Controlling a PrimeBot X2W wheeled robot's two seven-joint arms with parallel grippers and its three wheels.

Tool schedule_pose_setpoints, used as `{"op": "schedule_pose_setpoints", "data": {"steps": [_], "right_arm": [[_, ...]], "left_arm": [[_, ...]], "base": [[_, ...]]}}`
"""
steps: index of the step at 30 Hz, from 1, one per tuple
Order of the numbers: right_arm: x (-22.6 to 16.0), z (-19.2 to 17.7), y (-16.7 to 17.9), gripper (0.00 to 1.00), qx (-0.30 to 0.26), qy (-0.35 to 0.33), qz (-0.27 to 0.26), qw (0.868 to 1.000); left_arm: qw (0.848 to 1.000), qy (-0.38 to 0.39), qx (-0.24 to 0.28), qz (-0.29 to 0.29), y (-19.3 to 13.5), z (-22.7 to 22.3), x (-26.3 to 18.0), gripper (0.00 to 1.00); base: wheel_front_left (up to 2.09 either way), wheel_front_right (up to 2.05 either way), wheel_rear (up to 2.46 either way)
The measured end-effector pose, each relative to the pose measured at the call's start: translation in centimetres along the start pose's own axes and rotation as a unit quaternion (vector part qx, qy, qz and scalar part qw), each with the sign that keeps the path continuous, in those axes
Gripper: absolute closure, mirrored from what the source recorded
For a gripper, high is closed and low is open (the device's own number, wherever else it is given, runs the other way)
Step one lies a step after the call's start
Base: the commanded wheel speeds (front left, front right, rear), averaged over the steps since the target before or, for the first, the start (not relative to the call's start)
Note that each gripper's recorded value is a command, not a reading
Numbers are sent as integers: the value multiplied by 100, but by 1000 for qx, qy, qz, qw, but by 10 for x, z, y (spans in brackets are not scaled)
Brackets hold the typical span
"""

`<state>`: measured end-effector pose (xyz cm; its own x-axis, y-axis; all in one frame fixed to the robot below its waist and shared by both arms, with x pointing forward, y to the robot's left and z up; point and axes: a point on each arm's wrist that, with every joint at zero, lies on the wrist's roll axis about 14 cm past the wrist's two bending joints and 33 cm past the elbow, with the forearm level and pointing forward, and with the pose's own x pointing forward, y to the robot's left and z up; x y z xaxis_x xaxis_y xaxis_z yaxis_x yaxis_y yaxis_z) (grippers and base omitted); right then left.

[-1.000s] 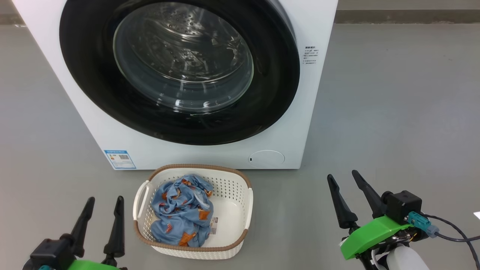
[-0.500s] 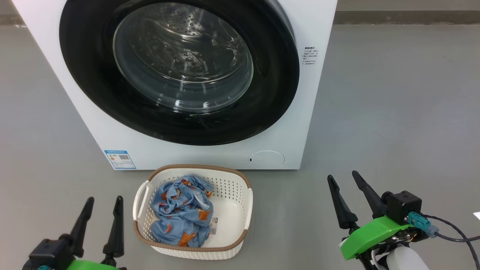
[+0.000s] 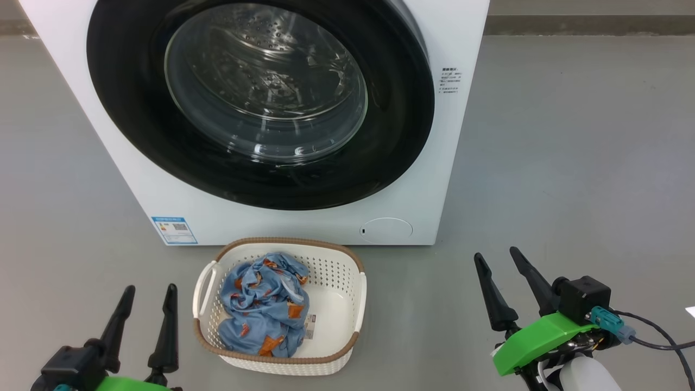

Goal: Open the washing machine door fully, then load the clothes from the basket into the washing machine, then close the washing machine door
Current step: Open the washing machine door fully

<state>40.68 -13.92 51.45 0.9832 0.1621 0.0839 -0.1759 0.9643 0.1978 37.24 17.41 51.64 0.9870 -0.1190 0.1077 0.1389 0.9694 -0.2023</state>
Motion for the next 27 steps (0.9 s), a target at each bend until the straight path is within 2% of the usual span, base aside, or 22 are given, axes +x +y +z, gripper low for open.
{"op": "schedule_pose_setpoints", "data": {"steps": [11,20,27], "right_arm": [[15,6,1,0,1,-8,4,1000],[38,23,-17,0,3,-34,-18,999],[66,40,-38,0,30,-64,-44,996]], "left_arm": [[1000,11,-2,4,4,-7,2,0],[1000,3,-24,17,12,-5,10,0],[999,-11,-23,30,25,1,27,0]], "base": [[0,0,0],[0,0,0],[0,0,0]]}}
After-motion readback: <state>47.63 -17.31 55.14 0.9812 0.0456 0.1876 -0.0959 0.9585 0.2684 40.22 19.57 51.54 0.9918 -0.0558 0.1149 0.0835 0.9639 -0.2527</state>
